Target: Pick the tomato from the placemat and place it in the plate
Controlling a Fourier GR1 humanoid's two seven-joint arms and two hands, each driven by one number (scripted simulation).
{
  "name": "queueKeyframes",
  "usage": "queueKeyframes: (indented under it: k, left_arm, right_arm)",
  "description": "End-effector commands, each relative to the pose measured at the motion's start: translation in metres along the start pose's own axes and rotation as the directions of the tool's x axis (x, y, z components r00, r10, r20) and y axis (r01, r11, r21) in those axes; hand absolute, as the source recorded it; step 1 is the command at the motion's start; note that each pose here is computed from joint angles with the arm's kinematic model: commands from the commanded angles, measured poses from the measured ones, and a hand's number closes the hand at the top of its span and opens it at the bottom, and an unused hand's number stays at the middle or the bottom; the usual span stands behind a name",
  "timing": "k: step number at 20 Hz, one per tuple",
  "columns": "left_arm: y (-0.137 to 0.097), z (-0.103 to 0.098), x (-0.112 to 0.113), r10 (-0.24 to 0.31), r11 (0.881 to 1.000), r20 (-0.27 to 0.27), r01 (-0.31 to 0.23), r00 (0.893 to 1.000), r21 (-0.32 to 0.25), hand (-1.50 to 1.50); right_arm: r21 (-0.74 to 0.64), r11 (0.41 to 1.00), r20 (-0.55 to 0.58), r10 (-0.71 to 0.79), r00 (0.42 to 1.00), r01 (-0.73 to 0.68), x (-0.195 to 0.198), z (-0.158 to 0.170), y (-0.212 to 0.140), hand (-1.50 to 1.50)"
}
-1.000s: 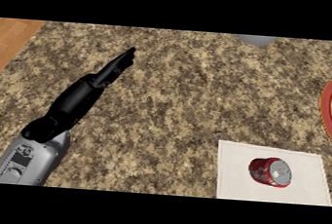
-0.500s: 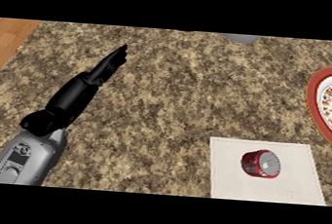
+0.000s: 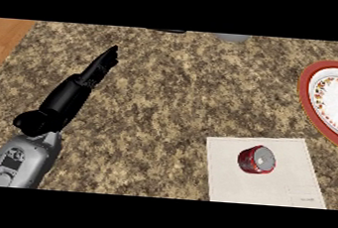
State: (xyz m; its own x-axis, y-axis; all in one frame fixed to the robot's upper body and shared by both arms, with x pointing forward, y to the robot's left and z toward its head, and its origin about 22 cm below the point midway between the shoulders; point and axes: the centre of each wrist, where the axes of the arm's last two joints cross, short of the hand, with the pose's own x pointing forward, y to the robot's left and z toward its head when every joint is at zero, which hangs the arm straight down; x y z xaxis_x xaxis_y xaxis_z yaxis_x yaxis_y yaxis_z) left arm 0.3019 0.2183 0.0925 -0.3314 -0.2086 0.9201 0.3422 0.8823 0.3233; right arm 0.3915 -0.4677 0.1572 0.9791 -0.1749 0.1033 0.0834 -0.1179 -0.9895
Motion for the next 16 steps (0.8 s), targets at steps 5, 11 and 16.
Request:
queueKeyframes:
  k: [5,11,16]
  left_arm:
    - [0.011,0.008,-0.006,-0.010,0.999,-0.012,0.010,1.000,0.034,0.00]
    - [0.008,0.009,-0.003,-0.025,0.999,-0.027,0.025,0.999,0.025,0.00]
    - [0.007,0.012,-0.012,-0.011,1.000,-0.041,0.012,0.999,0.028,0.00]
  right_arm:
    - [0.032,0.984,-0.284,-0.159,0.946,0.175,-0.015,0.025,0.059,-1.50]
    - [-0.081,0.951,-0.200,-0.309,0.930,0.299,-0.011,0.033,0.058,-1.50]
    - [-0.136,0.886,-0.081,-0.456,0.886,0.443,-0.002,0.046,0.050,-1.50]
